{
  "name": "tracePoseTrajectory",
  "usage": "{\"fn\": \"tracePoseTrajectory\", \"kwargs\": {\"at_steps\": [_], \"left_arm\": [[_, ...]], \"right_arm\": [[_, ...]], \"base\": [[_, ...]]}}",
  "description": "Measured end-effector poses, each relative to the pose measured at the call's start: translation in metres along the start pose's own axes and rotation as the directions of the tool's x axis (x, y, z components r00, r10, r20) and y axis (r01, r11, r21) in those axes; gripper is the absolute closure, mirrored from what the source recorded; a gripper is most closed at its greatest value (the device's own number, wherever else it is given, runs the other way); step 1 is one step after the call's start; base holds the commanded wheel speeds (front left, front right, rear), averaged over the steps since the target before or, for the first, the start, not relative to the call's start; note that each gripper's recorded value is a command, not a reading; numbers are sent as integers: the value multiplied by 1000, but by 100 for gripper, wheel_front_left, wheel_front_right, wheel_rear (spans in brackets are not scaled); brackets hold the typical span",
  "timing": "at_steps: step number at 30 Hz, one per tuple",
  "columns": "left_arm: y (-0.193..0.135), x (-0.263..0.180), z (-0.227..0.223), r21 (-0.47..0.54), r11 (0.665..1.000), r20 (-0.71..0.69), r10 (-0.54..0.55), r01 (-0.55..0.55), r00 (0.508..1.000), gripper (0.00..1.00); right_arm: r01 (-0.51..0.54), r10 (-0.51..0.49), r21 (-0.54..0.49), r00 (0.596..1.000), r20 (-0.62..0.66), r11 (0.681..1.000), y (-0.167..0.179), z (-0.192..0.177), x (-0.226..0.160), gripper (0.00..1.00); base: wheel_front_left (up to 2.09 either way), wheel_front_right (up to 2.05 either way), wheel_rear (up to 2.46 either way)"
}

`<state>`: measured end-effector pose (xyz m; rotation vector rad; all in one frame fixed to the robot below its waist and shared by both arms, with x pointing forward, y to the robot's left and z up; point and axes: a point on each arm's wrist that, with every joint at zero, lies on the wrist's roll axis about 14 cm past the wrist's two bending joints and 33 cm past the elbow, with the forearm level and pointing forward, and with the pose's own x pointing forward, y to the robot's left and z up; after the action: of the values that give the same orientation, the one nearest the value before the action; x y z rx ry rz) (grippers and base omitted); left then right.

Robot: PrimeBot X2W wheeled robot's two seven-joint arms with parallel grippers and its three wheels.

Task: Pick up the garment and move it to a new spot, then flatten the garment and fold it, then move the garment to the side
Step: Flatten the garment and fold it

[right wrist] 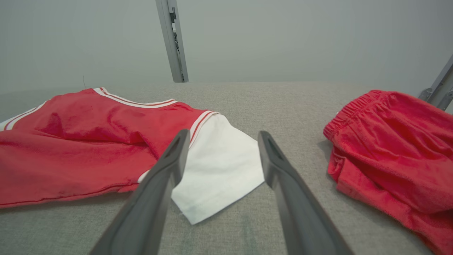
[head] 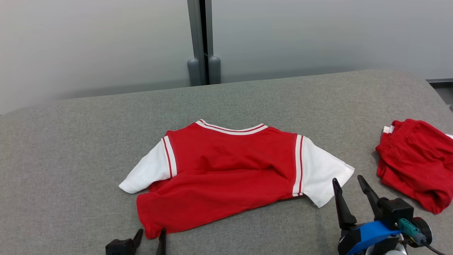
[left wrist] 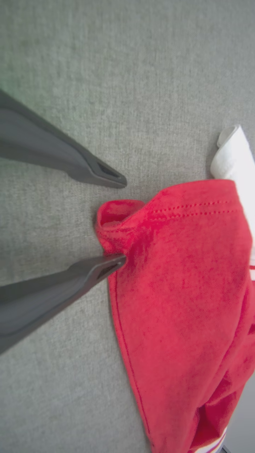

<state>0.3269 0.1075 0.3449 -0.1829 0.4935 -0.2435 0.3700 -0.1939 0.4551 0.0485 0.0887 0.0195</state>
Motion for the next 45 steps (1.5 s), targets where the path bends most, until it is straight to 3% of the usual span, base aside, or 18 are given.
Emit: {"fn": "tracePoseTrajectory", "kwargs": {"at_steps": [1,2,3,4,5,11,15,21,34,35,36,37,38,45], "left_arm": [[0,0,-1,-6,1000,-4,-1,1,1000,0],[-1,1,-2,-2,1000,-7,-8,8,1000,14],[-1,1,-2,0,1000,-9,-12,12,1000,65],[-2,2,-1,-4,1000,-10,-15,15,1000,98],[-3,3,-1,-6,1000,-10,-20,20,1000,100],[1,3,9,-16,1000,19,-22,22,1000,100],[26,-3,22,-13,999,65,41,-40,997,100],[57,-26,6,-10,991,37,132,-132,991,100],[67,-25,5,-29,985,33,172,-171,984,100],[67,-24,5,-27,985,31,172,-171,985,100],[68,-23,6,-24,985,31,171,-171,985,100],[69,-23,6,-22,985,30,170,-170,985,100],[69,-22,6,-17,986,28,169,-168,985,100],[74,-21,24,-25,985,83,173,-172,981,100]], "right_arm": [[2,-2,0,1000,-2,1000,-1,0,0,0],[3,-3,0,1000,-2,1000,-1,-1,0,0],[6,-6,0,1000,-3,1000,-2,-1,0,0],[7,-7,1,1000,-4,1000,-2,-1,0,0],[9,-9,1,1000,-5,1000,-3,-2,0,0],[33,-32,9,999,-19,999,-10,-6,3,0],[47,-46,17,998,-53,999,-14,-17,7,0],[22,-20,13,991,-129,1000,-5,-40,14,0],[-19,25,22,951,-308,1000,13,-93,23,0],[-21,28,24,946,-322,999,14,-97,24,19],[-25,32,24,945,-326,999,15,-98,26,49],[-33,39,25,943,-331,999,17,-99,29,61],[-36,42,26,942,-332,999,18,-99,32,100],[-23,42,71,957,-286,997,21,-83,42,100]], "base": [[0,0,0],[0,0,0],[0,0,0],[0,0,0],[0,0,0],[0,0,0],[0,0,0],[0,0,0],[0,0,0],[0,0,0],[0,0,0],[0,0,0],[0,0,0],[0,0,0]]}}
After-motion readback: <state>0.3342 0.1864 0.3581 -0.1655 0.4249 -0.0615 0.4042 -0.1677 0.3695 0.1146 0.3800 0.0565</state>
